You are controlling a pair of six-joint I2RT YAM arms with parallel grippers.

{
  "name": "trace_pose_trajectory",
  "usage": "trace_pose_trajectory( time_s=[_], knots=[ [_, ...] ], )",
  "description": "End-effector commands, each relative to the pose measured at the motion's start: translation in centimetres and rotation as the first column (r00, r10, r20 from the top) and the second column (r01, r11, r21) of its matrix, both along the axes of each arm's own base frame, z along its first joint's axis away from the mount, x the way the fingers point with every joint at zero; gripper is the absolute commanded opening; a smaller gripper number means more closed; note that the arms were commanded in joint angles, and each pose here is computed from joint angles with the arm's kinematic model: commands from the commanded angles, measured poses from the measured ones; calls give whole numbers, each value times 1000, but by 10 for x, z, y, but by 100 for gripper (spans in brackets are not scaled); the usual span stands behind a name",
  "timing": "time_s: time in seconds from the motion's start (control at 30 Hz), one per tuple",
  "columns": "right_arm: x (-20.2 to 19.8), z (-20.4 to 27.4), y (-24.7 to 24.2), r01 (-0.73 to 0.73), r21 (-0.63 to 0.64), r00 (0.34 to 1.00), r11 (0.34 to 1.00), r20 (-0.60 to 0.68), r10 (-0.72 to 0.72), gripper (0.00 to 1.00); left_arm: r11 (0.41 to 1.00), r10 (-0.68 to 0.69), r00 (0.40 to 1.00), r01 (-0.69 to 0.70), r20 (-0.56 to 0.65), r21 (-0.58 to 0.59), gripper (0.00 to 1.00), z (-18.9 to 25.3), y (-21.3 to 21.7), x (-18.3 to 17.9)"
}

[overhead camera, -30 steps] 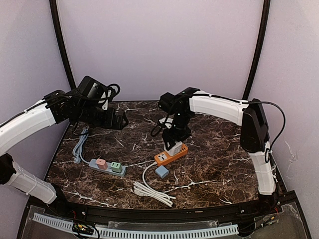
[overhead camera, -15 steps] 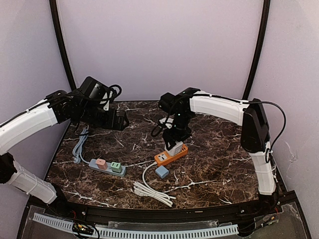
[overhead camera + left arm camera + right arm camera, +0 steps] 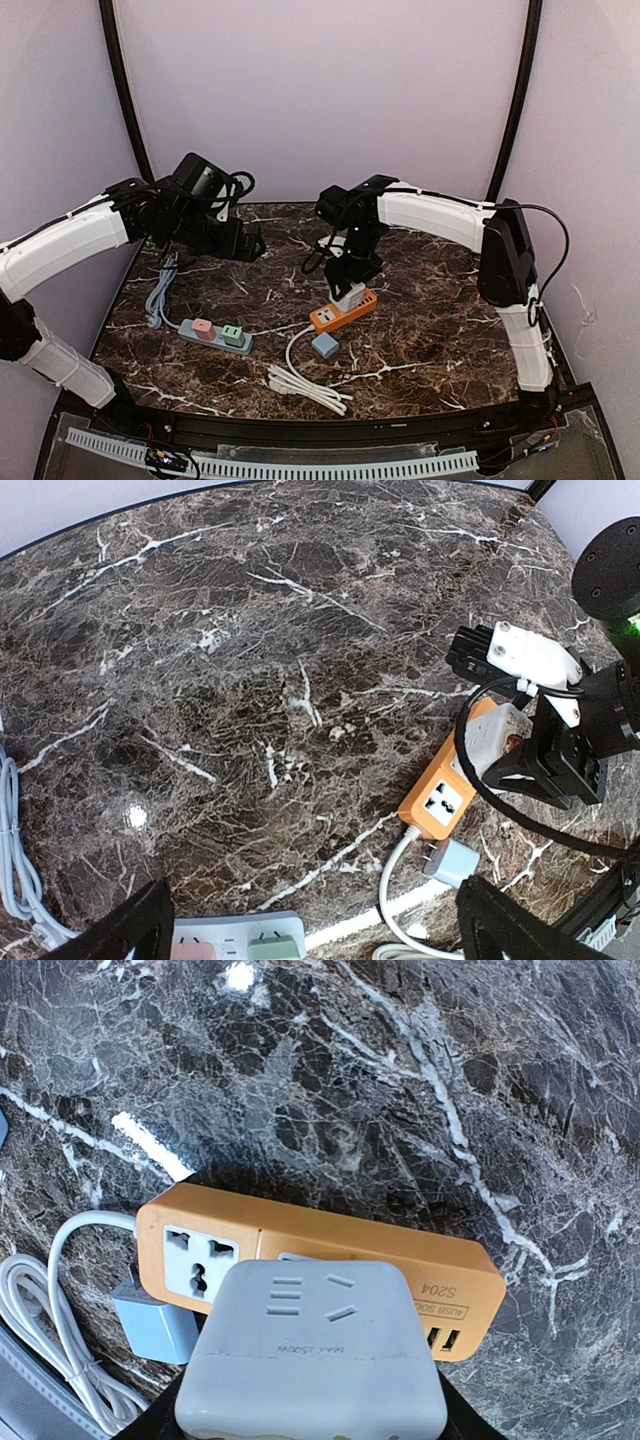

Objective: Insert the plug

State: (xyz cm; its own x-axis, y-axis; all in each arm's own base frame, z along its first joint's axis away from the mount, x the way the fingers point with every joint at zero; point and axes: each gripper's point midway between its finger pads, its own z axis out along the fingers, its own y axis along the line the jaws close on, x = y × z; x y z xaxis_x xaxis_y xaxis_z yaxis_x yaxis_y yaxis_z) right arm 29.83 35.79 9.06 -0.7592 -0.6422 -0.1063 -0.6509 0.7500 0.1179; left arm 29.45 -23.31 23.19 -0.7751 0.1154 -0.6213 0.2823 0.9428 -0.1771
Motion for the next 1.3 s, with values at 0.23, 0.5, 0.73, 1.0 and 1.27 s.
trace_pose_trajectory(
  time_s=[0.23, 0.5, 0.73, 1.0, 1.27],
  knots=[
    [-13, -47, 7, -14, -60, 995, 998, -96, 8, 0, 999, -30, 999, 30, 15, 25, 99, 8, -9, 12],
    [-22, -32, -2, -2, -52, 996, 999, -95, -3, 0, 999, -27, 1000, 27, 5, 21, 99, 5, -13, 14],
    [-32, -27, -2, 24, -88, 996, 996, -84, -31, 0, 1000, -15, 1000, 15, -1, 5, 99, 3, -13, 14],
    [-37, -42, -15, 42, -181, 995, 983, -79, -57, 0, 1000, -3, 1000, 3, -5, -6, 99, 2, -9, 9],
    [-31, -61, -15, 125, -234, 986, 964, -76, -147, 0, 1000, -2, 1000, 2, -4, 3, 99, 5, -4, 5]
  ],
)
